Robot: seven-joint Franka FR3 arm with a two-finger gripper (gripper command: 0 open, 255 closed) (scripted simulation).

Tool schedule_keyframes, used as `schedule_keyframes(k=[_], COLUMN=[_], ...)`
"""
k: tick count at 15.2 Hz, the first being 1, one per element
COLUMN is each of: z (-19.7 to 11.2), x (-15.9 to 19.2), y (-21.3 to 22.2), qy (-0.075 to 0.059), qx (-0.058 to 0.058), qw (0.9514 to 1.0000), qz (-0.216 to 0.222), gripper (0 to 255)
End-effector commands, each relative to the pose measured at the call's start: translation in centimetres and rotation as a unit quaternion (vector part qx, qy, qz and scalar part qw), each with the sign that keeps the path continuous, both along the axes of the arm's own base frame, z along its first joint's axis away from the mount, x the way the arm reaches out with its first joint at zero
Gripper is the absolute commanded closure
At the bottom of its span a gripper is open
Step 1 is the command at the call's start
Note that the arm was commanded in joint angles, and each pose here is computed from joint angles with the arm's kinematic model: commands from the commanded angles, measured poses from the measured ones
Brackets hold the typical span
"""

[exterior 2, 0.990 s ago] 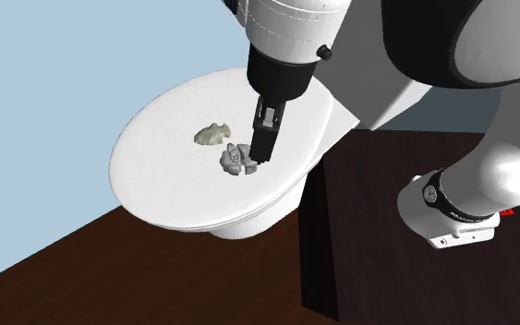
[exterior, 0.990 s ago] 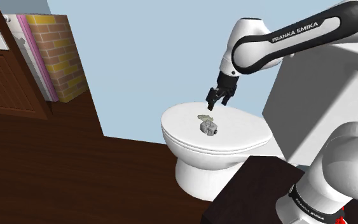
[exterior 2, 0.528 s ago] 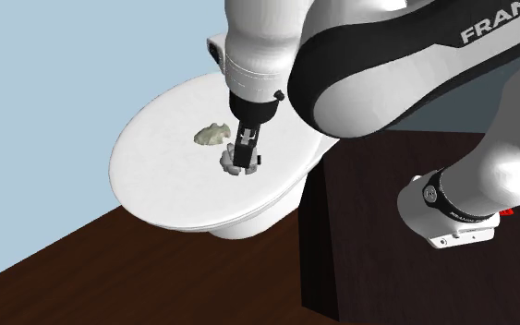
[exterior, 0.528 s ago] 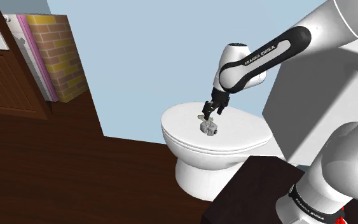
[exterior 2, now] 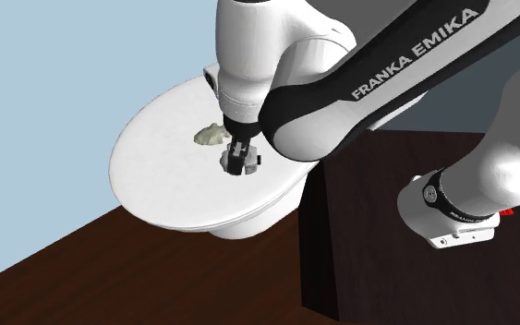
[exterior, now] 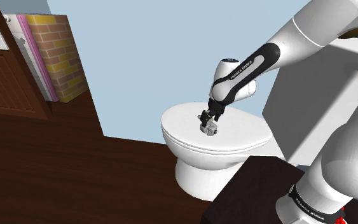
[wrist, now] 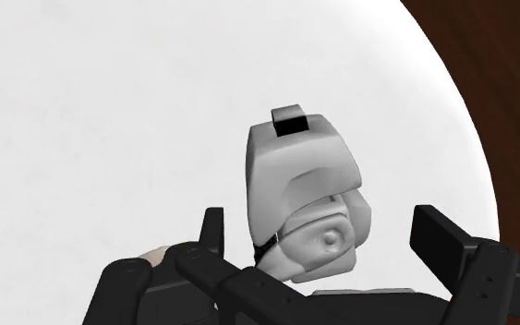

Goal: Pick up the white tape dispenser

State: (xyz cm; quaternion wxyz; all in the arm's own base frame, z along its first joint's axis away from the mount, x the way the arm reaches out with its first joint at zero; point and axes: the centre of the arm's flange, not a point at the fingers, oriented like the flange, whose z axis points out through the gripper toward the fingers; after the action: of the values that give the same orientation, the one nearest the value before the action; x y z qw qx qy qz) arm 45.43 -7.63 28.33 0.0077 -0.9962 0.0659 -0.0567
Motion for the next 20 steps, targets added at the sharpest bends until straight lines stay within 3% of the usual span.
schedule_keyframes(k=[1,5,6,15,20], z=[-1.1,-2.5,-2.5,-2.5,0.2], x=[0.1,0.1,0.1,0.1,0.1], y=[0.0,0.0,0.0,0.0,0.0], qy=[0.000,0.000,0.000,0.000,0.000], qx=[0.000,0.000,0.000,0.000,0.000], qw=[1.0000,1.0000,1.0000,1.0000,1.0000], qz=[0.000,0.000,0.000,0.000,0.000], gripper=[0,0,255,255,255])
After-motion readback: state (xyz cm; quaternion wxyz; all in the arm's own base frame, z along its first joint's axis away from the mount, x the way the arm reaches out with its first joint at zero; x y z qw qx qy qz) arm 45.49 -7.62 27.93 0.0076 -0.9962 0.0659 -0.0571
